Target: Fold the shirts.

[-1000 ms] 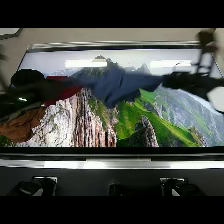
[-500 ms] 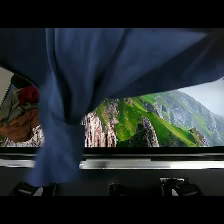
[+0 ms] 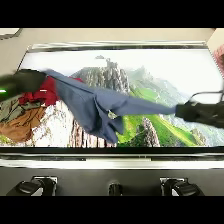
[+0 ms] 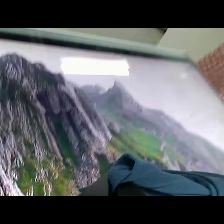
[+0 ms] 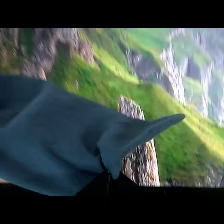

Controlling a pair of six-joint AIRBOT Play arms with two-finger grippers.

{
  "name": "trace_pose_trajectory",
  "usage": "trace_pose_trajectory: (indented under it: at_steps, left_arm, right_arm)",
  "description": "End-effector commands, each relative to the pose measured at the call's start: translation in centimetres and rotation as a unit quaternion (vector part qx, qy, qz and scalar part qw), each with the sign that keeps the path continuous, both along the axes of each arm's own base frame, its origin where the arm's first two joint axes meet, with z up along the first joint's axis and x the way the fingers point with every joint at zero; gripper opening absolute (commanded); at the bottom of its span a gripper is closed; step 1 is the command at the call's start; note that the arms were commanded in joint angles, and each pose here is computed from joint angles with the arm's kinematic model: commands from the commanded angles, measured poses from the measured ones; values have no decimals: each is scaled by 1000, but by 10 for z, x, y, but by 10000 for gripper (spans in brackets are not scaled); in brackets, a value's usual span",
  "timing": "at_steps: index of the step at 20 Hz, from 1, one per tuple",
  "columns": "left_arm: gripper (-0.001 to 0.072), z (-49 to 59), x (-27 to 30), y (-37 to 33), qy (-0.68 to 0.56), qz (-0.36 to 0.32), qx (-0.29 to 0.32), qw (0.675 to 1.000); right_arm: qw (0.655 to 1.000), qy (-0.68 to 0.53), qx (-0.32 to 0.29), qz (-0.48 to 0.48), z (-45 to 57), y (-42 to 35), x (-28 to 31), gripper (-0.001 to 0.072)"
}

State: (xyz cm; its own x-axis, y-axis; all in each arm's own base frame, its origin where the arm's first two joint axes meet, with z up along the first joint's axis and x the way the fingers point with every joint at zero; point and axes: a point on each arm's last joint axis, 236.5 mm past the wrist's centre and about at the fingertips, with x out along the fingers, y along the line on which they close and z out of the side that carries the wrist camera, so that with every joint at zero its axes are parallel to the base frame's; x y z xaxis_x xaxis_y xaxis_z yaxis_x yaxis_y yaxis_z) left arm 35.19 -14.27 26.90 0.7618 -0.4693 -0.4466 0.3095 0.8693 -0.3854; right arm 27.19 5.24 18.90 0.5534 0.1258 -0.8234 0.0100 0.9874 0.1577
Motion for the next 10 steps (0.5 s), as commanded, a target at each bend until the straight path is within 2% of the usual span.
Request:
trace_pose_trajectory:
  at_steps: [1, 3, 5, 8, 9, 10]
  left_arm:
    - [28, -100, 34, -14, 100, -13, 26, 995]
    - [28, -127, 67, -30, 103, -15, 4, 995]
    - [29, -149, 98, -46, 112, 4, -51, 992]
    - [30, -205, 114, -59, 175, 15, -79, 981]
    - [60, -226, 109, -66, 208, 7, -80, 975]
    - [287, -241, 99, -72, 242, -5, -84, 967]
  right_arm:
    - [994, 111, -15, -5, -90, -2, -14, 39]
    - [998, 58, -7, -38, -116, -4, 27, 39]
    - [997, 15, -9, -75, -136, -11, 73, 39]
    - [992, 19, 20, -123, -180, -5, 114, 40]
    - [986, 46, 42, -152, -201, -1, 116, 41]
    - [980, 74, 60, -173, -219, 4, 114, 76]
